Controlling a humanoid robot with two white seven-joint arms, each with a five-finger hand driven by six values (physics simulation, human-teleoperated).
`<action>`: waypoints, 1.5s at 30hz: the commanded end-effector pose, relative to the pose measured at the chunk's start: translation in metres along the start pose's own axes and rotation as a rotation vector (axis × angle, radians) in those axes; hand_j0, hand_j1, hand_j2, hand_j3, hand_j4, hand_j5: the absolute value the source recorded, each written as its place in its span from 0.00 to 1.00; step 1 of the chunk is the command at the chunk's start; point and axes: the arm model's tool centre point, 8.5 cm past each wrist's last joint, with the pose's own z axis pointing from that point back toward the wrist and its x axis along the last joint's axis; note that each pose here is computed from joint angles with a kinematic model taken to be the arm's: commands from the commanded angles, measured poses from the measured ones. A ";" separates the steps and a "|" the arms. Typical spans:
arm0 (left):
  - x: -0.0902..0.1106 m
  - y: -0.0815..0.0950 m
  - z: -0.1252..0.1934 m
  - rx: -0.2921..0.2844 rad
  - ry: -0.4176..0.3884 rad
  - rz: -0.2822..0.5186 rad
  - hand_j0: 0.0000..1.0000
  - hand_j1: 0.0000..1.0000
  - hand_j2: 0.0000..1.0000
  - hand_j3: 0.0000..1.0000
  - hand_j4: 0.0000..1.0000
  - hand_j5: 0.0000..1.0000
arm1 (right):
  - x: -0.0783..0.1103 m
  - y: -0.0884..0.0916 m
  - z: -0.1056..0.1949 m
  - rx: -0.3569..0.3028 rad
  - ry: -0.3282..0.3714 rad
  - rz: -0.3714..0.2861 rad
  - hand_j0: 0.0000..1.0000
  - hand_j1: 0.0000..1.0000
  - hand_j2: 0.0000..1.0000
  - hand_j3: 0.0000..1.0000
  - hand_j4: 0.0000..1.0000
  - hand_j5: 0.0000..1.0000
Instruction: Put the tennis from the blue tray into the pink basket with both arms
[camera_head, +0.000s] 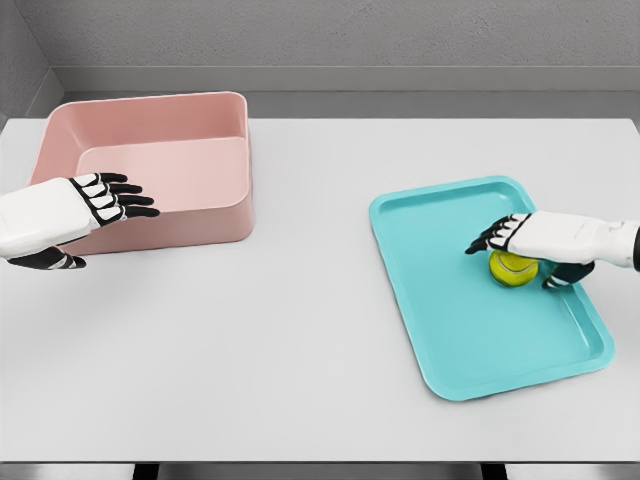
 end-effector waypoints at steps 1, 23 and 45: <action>0.000 0.001 0.001 0.002 0.001 0.003 1.00 1.00 1.00 1.00 1.00 1.00 | -0.005 0.004 0.001 0.006 0.015 -0.019 0.97 0.97 0.97 0.97 0.97 0.97; 0.000 0.001 0.001 0.003 0.001 0.005 1.00 1.00 1.00 1.00 1.00 1.00 | -0.001 0.004 -0.006 -0.006 -0.003 -0.027 0.49 0.49 0.49 0.49 0.49 0.49; 0.001 0.000 -0.001 0.007 -0.004 0.006 1.00 1.00 1.00 1.00 1.00 1.00 | 0.035 -0.038 -0.006 -0.087 -0.090 0.099 0.44 0.44 0.44 0.44 0.44 0.44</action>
